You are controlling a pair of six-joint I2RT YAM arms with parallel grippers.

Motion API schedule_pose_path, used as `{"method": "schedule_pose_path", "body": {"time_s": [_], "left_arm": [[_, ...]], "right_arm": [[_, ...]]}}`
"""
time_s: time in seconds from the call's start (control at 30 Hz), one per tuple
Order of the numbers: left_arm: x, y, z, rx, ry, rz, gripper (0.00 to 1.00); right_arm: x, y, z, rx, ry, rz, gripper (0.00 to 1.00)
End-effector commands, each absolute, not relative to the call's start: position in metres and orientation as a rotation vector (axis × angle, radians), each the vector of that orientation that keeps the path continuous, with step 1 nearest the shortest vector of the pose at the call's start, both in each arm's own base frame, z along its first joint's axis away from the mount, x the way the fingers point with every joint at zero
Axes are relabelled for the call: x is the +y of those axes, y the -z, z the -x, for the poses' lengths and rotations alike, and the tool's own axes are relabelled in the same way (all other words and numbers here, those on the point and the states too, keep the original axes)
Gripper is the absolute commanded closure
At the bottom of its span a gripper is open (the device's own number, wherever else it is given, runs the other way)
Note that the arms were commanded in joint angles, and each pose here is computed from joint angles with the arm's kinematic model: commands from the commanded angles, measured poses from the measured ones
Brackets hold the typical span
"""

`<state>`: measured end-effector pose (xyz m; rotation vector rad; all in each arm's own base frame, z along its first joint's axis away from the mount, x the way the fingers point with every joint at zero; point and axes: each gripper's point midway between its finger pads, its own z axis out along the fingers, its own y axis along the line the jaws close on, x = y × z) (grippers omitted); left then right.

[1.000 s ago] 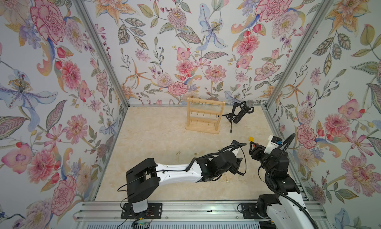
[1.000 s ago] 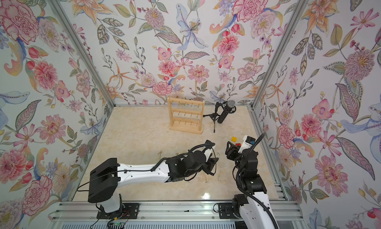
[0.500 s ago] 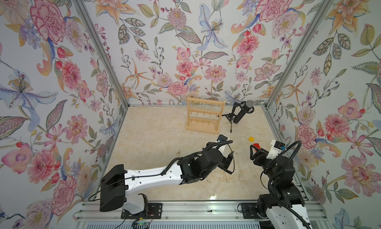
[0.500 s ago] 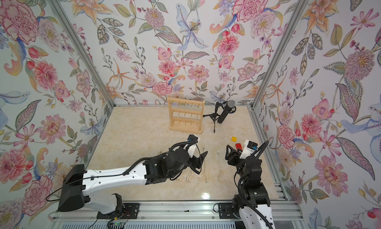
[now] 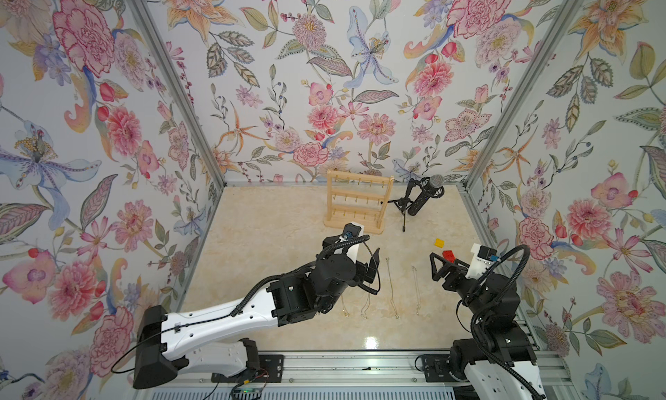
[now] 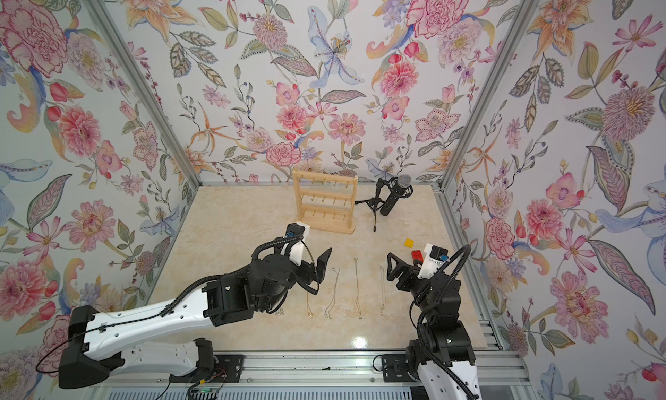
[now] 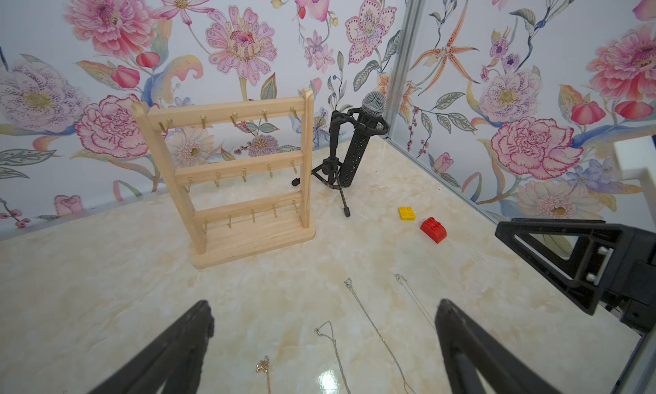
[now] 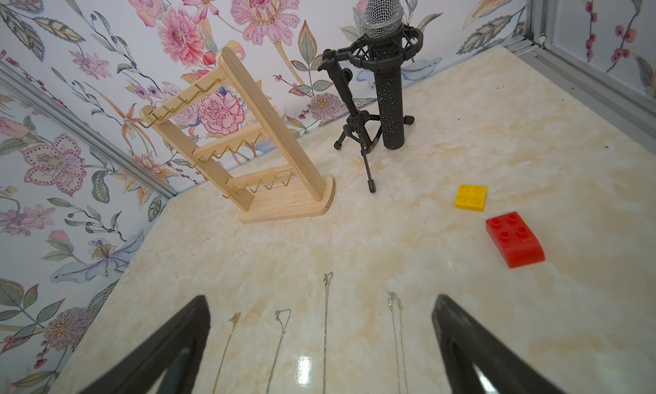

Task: Take the necklace off the jewelry display stand
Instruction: Reset both arms

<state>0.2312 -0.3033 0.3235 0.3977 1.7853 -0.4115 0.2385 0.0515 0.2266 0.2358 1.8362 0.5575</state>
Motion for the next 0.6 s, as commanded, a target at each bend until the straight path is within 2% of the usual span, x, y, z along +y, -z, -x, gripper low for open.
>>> {"method": "schedule_pose_path", "body": {"time_s": [0.0,0.3,0.57], "left_arm": [[-0.267,-0.321,-0.243,1.803,0.312,-0.348,0.01],[-0.209,-0.355,-0.267,1.779,0.287,-0.226,0.01],[-0.161,-0.382,-0.294,1.764,0.225,-0.145,0.01]], "right_arm": [[0.051,-0.256,-0.237,1.763,-0.557,-0.201,0.00],[0.057,-0.303,-0.267,1.657,-0.612,-0.197,0.00],[0.064,-0.311,-0.291,1.645,-0.605,-0.163,0.00]]}}
